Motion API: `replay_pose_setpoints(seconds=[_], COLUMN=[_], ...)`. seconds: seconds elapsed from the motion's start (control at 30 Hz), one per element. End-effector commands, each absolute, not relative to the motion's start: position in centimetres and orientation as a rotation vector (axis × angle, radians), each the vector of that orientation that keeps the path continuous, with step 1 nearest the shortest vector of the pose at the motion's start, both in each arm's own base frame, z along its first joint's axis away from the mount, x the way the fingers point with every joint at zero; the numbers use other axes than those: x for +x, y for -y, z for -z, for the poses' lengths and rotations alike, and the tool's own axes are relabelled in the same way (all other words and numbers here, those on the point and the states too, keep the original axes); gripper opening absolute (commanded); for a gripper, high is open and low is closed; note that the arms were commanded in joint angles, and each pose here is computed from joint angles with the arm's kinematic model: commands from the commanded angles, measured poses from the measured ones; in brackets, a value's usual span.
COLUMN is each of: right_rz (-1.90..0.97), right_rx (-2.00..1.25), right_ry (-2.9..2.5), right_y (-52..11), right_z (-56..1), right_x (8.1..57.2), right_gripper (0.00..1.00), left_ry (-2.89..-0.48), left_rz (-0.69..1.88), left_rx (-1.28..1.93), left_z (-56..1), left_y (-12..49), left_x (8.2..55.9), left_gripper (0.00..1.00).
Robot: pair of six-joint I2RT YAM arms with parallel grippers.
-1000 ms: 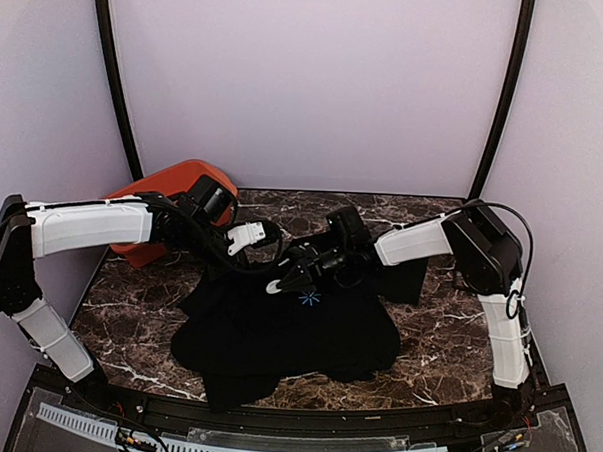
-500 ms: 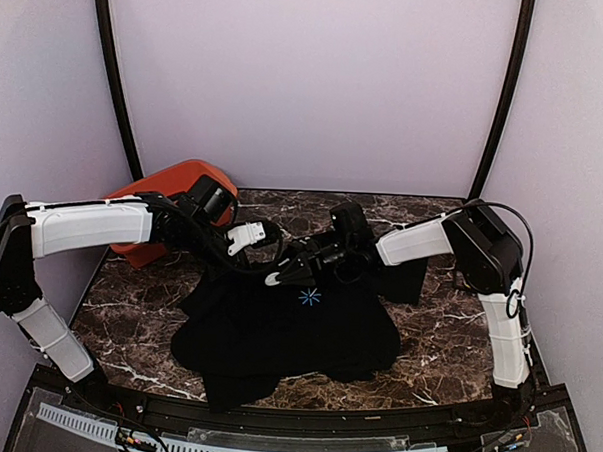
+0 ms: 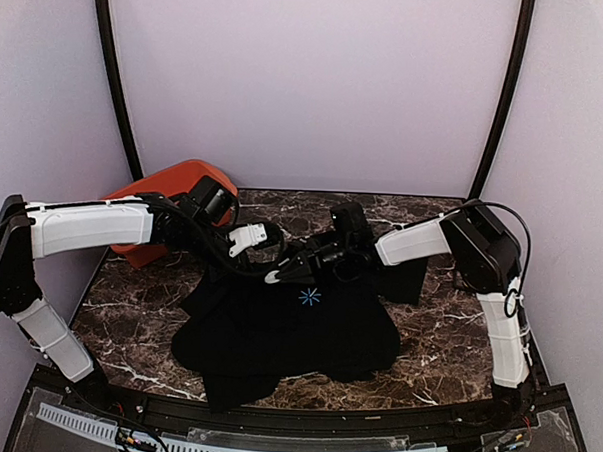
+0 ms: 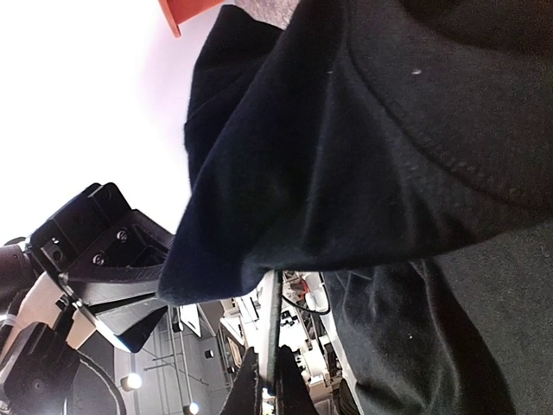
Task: Pin the brooch onto the clothing
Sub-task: Cross the brooch on the flattened clothing.
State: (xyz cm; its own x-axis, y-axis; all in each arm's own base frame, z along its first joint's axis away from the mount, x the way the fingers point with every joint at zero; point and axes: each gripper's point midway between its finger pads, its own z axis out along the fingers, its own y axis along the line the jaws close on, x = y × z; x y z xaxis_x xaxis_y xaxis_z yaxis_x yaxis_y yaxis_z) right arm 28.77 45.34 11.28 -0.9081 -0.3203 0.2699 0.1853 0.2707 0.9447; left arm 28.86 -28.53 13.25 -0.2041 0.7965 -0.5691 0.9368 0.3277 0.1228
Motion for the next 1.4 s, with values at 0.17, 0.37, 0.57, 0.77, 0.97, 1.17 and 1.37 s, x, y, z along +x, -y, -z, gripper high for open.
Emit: replay_pose_setpoints(seconds=[0.17,0.37,0.57,0.77,0.97,1.17,1.37], right_rz=[1.673,1.702,1.725,1.744,1.745,1.746,1.728], right_rx=[0.117,0.129,0.137,0.131,0.124,0.121,0.114], right_ry=[2.13,2.119,2.112,2.111,2.113,2.113,2.125], right_y=[-45.6,-45.7,-45.6,-45.1,-44.8,-44.8,-44.8], right_z=[-10.4,-11.3,-11.9,-12.5,-12.7,-12.9,-12.8], right_x=[29.4,29.5,29.7,30.0,30.1,30.2,30.5], right_gripper=[0.0,0.0,0.0,0.0,0.0,0.0,0.0], left_ry=[-2.01,-2.011,-2.017,-2.029,-2.035,-2.035,-2.028], left_rz=[0.369,0.37,0.362,0.346,0.338,0.337,0.322], left_rx=[1.542,1.547,1.548,1.545,1.545,1.546,1.567], left_z=[-14.0,-13.9,-13.7,-13.5,-13.3,-13.3,-13.2], left_y=[28.7,28.7,28.6,28.5,28.4,28.4,28.4], left_x=[27.8,27.8,27.8,28.0,28.1,28.1,28.0], left_gripper=[0.01,0.01,0.01,0.01,0.01,0.01,0.01])
